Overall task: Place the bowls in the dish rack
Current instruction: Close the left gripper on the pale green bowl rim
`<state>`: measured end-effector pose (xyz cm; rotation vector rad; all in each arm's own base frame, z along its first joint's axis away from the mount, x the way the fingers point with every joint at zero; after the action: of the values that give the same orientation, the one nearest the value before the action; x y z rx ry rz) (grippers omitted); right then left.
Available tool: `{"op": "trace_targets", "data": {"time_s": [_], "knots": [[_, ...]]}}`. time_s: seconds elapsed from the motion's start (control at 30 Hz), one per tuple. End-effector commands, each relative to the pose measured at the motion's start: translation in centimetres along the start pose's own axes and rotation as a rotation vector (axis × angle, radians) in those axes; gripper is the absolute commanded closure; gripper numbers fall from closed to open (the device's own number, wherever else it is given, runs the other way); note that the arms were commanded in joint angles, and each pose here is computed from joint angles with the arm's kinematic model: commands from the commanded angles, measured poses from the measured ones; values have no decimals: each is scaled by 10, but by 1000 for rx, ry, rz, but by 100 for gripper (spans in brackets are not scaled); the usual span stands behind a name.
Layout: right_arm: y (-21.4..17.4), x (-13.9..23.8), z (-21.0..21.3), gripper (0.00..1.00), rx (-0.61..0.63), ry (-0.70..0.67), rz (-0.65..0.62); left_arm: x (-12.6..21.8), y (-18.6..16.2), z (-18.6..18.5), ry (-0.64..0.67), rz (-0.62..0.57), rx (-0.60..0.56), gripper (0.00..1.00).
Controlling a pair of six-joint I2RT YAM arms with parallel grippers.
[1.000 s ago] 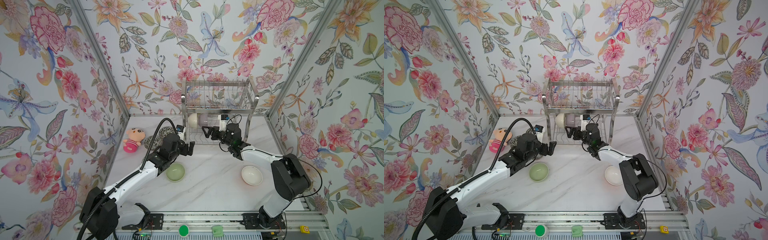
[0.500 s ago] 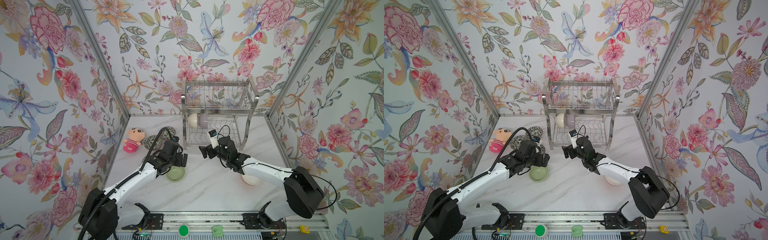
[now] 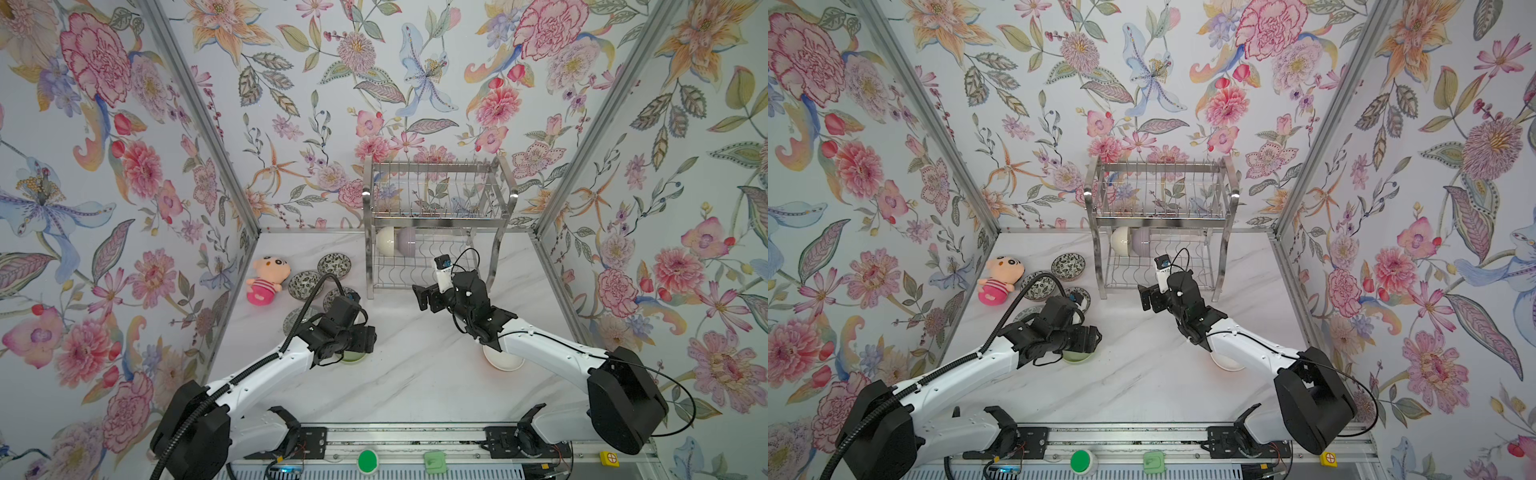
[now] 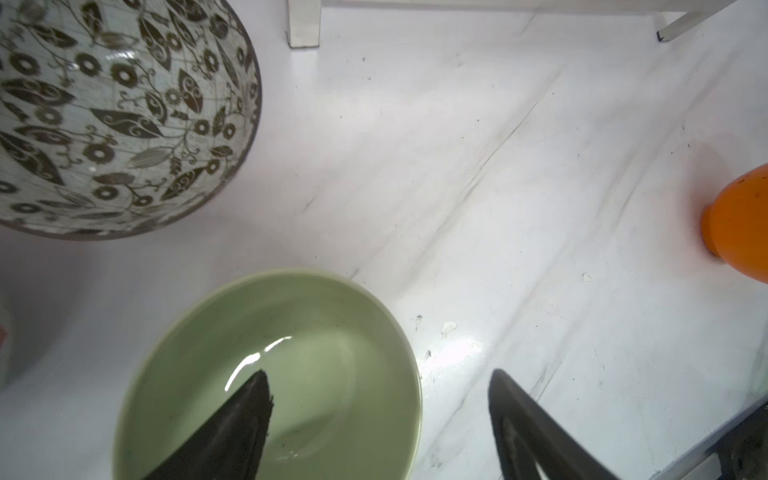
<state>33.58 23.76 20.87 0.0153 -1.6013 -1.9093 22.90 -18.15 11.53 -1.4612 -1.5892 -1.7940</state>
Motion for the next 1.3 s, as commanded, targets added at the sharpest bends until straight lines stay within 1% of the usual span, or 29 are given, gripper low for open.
{"op": "trace_targets", "data": {"time_s": [0.0,0.1,0.17,0.27,0.5,0.53,0.57,0.67,0.8,0.97,1.03,1.17,1.27], "knots": [[-5,4,2,1,-25,28,5,-9,-10,-3,-21,38,-4,27],[0,11,11,1,-47,85,0,-9,-3,-5,-25,23,-22,34],[1,17,14,1,-38,112,0,-10,0,-4,-18,24,-33,38],[-7,26,14,1,-30,138,7,-16,-1,-5,-13,45,-49,46],[-11,33,12,1,-17,139,0,-26,-4,-6,11,91,-82,65],[-8,32,2,1,-29,117,-9,-26,-3,-6,20,93,-89,69],[-8,32,1,1,-35,120,-13,-26,-2,-6,27,92,-94,72],[-11,29,-1,1,-50,126,-3,-25,1,-11,36,89,-105,74],[-11,29,-2,1,-67,133,0,-25,2,-18,38,92,-124,87],[-7,35,0,1,-68,159,-14,-25,3,-20,51,98,-141,93],[-6,36,0,1,-66,163,-13,-25,5,-21,51,95,-145,99],[-2,43,4,1,-58,188,-34,-20,15,-27,40,74,-148,100],[1,46,1,1,-62,173,-48,-13,26,-34,39,44,-158,100]]}}
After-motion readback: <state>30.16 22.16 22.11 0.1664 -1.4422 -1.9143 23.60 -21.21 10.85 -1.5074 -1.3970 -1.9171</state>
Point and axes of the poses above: each gripper's point midway between its finger pads, its own x axis back along the fingers, its own z axis along the line the jaws close on, y = z × x, the point moved 3 cm from there along x, back along the fingers, and after that the axes turned 14 degrees about -x, right-handed, at the moved point
